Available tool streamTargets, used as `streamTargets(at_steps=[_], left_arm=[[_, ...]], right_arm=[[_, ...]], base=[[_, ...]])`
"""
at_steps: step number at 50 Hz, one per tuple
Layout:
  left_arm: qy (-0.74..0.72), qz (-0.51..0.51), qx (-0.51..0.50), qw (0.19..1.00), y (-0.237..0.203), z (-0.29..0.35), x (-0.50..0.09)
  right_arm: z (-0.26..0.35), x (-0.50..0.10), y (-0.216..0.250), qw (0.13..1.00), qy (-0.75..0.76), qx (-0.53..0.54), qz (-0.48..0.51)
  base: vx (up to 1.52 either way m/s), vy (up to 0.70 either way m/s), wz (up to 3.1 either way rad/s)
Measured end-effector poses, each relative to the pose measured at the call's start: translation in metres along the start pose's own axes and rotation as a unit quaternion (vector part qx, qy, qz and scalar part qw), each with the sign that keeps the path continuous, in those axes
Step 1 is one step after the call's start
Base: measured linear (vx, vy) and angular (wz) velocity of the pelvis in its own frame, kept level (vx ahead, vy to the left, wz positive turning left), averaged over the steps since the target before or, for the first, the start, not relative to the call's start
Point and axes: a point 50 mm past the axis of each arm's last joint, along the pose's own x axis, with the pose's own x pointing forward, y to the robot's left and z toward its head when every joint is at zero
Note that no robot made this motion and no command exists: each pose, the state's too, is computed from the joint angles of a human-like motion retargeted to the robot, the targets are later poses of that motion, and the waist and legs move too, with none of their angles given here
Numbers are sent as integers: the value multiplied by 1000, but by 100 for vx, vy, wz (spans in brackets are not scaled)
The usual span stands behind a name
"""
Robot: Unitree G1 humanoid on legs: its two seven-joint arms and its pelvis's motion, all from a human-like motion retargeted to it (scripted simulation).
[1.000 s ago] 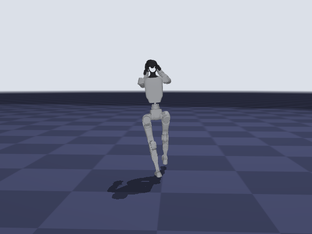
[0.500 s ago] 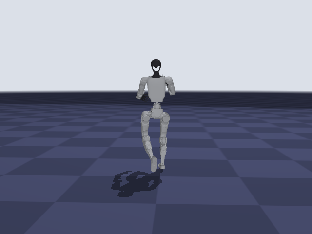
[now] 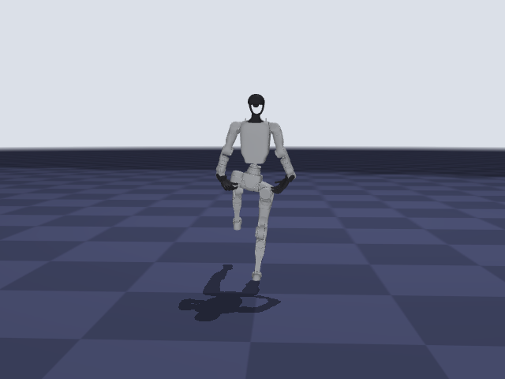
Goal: Kungfu
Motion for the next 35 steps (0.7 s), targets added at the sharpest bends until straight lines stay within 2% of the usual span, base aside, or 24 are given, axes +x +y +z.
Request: streamTargets(at_steps=[5,7,13,15,20,24,27,31,35], left_arm=[[-4,-12,11,1000,-1,5,0],[-28,-17,-18,999,3,4,-5],[-22,14,-19,999,18,-4,-27],[27,54,-21,998,40,-14,-60],[19,286,-48,957,101,0,-151],[-139,443,5,886,141,81,-245],[-304,483,117,813,140,182,-313],[-472,442,305,699,81,317,-375],[-553,374,450,592,4,392,-399]], right_arm=[[9,15,8,999,-32,3,-20],[10,20,10,1000,-23,-6,-21],[-1,16,17,1000,10,-12,-15],[-5,16,15,1000,28,5,-4],[-5,14,3,995,80,-38,-36],[-4,16,-13,981,108,-68,-149],[5,21,-25,962,84,-61,-252],[52,26,-46,931,-76,-9,-357],[121,19,-67,866,-312,71,-383]], base=[[18,-3,80],[15,-5,65],[13,-1,83],[13,-11,148],[11,-10,71],[8,-5,50],[7,-2,19],[11,-1,-38],[20,5,-126]])
